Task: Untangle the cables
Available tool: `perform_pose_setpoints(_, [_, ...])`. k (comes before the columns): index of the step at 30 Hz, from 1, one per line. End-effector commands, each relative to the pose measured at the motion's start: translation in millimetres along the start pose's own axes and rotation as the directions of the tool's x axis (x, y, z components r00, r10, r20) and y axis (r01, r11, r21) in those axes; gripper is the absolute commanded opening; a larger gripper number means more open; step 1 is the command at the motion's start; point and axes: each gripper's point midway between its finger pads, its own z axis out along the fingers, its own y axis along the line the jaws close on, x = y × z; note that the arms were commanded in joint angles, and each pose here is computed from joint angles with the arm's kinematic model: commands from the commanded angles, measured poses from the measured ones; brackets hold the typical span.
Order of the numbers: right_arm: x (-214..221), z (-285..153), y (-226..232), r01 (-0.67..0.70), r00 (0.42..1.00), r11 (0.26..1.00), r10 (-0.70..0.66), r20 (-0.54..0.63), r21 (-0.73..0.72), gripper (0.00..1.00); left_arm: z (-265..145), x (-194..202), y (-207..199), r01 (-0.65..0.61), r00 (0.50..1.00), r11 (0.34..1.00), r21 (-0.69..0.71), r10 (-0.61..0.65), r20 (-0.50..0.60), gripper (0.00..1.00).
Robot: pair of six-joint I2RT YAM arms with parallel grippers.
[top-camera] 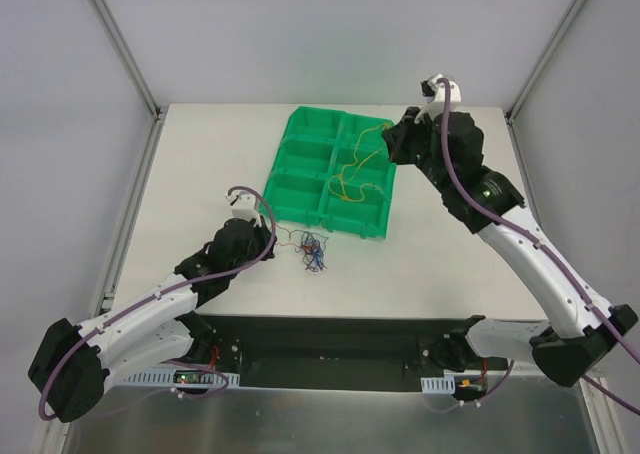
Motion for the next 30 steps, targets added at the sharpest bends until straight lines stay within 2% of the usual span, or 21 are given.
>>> perform_pose_setpoints(1, [18.8,21.4,14.6,-0.085,0.993,0.993,0.078,-0.086,-0.085,0.01,-3.2,-4.9,-13.3,0.038,0.999,0.998,0.054,-0.039,0.0,0.0])
perform_pose_setpoints(8, [89.2,53.8,-8.3,-0.077,0.967,0.997,0.071,-0.244,-0.016,0.01,-5.3,-5.0,-23.3,0.036,0.999,0.994,0.102,-0.034,-0.018,0.0])
perform_pose_setpoints(17, [162.8,78.9,-11.5,-0.11,0.903,0.994,0.087,-0.42,-0.029,0.01,-9.8,-9.8,-35.8,0.023,1.0,0.987,0.162,-0.019,-0.025,0.0])
perform_pose_setpoints(20, [175.7,86.9,-23.5,-0.054,0.887,0.998,0.055,-0.459,0.014,0.01,-12.0,-10.2,-40.9,0.025,0.999,0.982,0.188,-0.019,-0.031,0.0])
perform_pose_setpoints(24, [183.2,96.2,-56.8,0.091,0.879,0.987,-0.017,-0.476,0.134,0.01,-16.1,-8.3,-45.3,0.03,0.999,0.976,0.217,-0.022,-0.041,0.0])
perform_pose_setpoints(30, [193.7,99.5,-60.6,0.268,0.842,0.956,-0.172,-0.511,0.121,0.01,-20.9,-5.2,-46.1,0.049,0.998,0.972,0.228,-0.038,-0.055,0.0])
